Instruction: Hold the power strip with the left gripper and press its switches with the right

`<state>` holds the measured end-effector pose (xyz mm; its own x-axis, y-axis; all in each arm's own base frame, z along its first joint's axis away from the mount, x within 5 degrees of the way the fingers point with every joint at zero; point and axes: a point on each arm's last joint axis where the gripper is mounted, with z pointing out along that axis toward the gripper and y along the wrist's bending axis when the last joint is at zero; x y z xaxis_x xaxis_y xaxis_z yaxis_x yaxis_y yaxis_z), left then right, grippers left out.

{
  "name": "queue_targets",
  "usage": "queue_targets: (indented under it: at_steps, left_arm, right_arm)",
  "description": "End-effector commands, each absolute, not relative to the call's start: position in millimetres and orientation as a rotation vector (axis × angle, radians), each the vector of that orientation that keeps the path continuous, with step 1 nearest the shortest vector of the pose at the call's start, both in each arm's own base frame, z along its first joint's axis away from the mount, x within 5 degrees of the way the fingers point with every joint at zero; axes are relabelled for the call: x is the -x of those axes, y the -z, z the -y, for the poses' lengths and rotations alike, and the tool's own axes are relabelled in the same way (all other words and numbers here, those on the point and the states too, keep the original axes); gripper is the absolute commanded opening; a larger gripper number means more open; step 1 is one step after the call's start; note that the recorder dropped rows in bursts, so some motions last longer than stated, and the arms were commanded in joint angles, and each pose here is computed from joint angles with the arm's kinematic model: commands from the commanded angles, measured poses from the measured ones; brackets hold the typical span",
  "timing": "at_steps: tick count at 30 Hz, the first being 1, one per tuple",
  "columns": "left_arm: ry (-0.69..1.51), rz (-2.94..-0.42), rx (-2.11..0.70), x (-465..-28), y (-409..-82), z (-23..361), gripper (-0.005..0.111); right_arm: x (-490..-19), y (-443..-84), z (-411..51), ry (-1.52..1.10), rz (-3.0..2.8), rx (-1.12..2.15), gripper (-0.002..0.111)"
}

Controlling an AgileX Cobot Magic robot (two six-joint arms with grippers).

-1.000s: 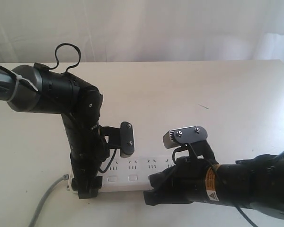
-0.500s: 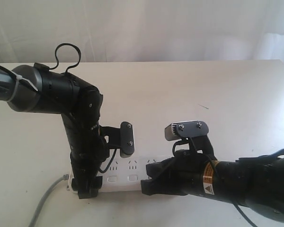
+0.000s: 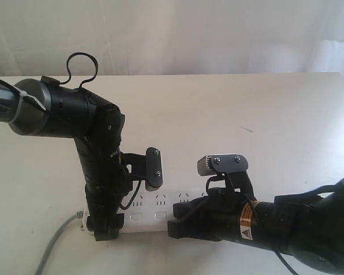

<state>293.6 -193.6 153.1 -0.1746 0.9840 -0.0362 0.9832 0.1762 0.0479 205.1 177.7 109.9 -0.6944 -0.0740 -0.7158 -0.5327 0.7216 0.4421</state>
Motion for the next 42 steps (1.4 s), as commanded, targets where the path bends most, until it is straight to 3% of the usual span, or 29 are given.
queue_targets:
  at_steps: [1,42]
  left_arm:
    - [0.019,-2.421,-1.999,-286,-145,193,0.0]
    - [0.021,-2.435,-2.004,-285,-145,192,0.0]
  right_arm:
    - [-203,-100,-175,-0.801,-2.298,0.468,0.0]
    - [-206,-115,-165,-0.68,-2.308,0.399,0.0]
